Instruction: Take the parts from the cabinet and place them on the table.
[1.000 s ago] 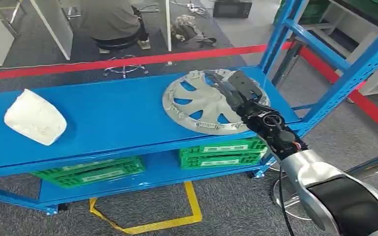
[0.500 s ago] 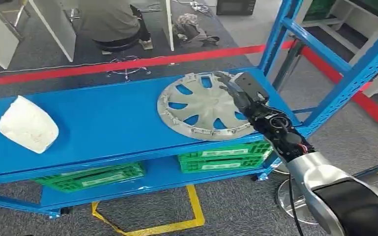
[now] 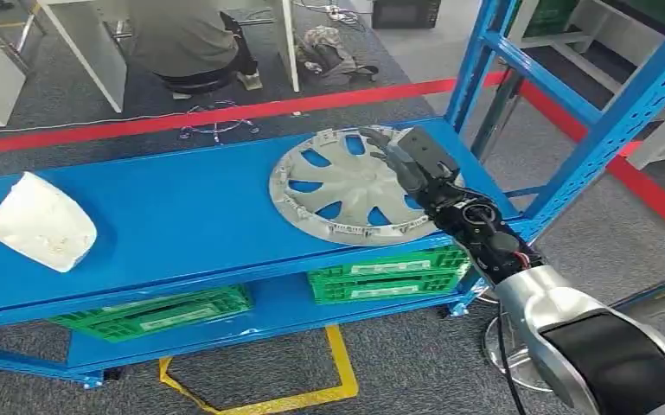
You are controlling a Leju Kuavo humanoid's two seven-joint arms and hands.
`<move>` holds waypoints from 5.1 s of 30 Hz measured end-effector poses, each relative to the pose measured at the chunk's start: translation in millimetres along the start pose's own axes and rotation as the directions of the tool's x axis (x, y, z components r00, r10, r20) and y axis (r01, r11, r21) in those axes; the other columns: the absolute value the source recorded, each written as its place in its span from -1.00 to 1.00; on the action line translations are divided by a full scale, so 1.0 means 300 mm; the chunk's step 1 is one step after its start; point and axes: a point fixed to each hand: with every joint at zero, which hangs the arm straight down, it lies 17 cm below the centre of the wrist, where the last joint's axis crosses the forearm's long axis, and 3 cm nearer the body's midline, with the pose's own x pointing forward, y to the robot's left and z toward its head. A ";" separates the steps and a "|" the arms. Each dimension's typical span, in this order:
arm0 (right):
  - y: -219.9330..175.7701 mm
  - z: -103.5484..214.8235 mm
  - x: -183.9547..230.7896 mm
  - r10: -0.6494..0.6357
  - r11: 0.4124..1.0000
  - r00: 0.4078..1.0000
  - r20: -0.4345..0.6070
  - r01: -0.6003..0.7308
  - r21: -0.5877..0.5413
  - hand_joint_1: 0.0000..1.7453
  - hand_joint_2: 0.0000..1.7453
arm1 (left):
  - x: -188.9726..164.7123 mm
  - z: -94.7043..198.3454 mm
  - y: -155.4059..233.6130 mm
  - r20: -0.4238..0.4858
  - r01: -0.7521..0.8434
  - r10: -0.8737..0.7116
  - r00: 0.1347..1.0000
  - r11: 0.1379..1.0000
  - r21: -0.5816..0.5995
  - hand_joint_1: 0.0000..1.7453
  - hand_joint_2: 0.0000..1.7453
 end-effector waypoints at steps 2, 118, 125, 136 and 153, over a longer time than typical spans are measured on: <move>0.000 0.000 0.000 0.000 1.000 1.000 0.000 0.000 0.000 -1.00 -1.00 | 0.000 0.000 0.000 0.000 0.000 0.000 1.000 1.000 0.000 -1.00 -1.00; -0.104 0.485 -0.398 0.666 0.744 0.635 -0.391 -0.521 0.419 -1.00 1.00 | -0.009 0.006 0.012 0.031 -0.041 0.041 0.999 0.999 0.019 -1.00 -1.00; -0.114 0.431 -0.312 0.660 0.748 0.656 -0.365 -0.535 0.393 -1.00 1.00 | -0.009 0.006 0.018 0.031 -0.051 0.050 0.998 0.998 0.024 -1.00 -1.00; -0.039 0.399 -0.180 0.628 0.768 0.717 -0.302 -0.508 0.391 -1.00 1.00 | -0.009 0.006 0.023 0.033 -0.058 0.057 0.998 0.998 0.029 -1.00 -1.00; -0.110 0.383 -0.251 0.707 0.702 0.645 -0.289 -0.593 0.395 -1.00 1.00 | -0.010 0.005 0.016 0.028 -0.032 0.031 0.999 0.999 0.022 -1.00 -1.00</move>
